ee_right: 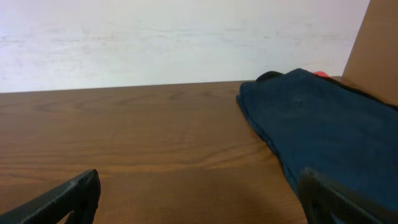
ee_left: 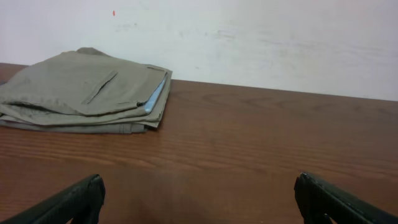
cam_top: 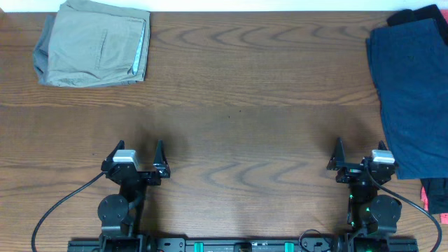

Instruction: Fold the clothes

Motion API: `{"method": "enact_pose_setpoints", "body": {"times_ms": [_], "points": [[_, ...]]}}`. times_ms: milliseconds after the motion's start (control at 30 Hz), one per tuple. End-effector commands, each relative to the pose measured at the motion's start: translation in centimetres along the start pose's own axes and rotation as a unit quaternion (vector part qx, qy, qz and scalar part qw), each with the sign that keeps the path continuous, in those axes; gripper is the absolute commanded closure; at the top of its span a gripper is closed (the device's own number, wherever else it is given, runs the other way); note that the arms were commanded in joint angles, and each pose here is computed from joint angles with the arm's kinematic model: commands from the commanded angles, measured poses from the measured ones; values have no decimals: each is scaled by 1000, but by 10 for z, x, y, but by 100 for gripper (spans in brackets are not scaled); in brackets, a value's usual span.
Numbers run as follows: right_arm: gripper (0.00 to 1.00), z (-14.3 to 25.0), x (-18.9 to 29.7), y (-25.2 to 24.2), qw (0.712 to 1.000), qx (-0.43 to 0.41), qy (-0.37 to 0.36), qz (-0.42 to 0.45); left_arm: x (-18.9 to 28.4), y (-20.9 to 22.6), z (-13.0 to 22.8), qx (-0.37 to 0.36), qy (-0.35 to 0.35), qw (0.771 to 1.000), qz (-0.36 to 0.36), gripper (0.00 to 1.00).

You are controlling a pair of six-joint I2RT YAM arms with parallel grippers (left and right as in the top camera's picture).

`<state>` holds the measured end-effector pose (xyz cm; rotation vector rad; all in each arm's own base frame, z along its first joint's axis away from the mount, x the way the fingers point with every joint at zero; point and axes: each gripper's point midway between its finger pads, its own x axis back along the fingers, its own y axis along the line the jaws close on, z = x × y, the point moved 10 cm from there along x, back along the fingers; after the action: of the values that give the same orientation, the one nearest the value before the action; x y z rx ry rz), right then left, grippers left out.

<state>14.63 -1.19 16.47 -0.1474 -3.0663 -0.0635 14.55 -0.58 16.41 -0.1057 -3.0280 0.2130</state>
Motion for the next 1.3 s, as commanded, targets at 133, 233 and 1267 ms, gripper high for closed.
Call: {"method": "enact_pose_setpoints", "body": {"times_ms": [133,233,1267], "points": [[1,1,0,-2,1000,7,0,9,-1,1,11,-4,27,1000,3,2],[1,1,0,-2,1000,7,0,9,-1,1,11,-4,27,1000,3,2],[1,-5,30,58,826,-328,166,-427,-1,1,11,-4,27,1000,3,2]]}}
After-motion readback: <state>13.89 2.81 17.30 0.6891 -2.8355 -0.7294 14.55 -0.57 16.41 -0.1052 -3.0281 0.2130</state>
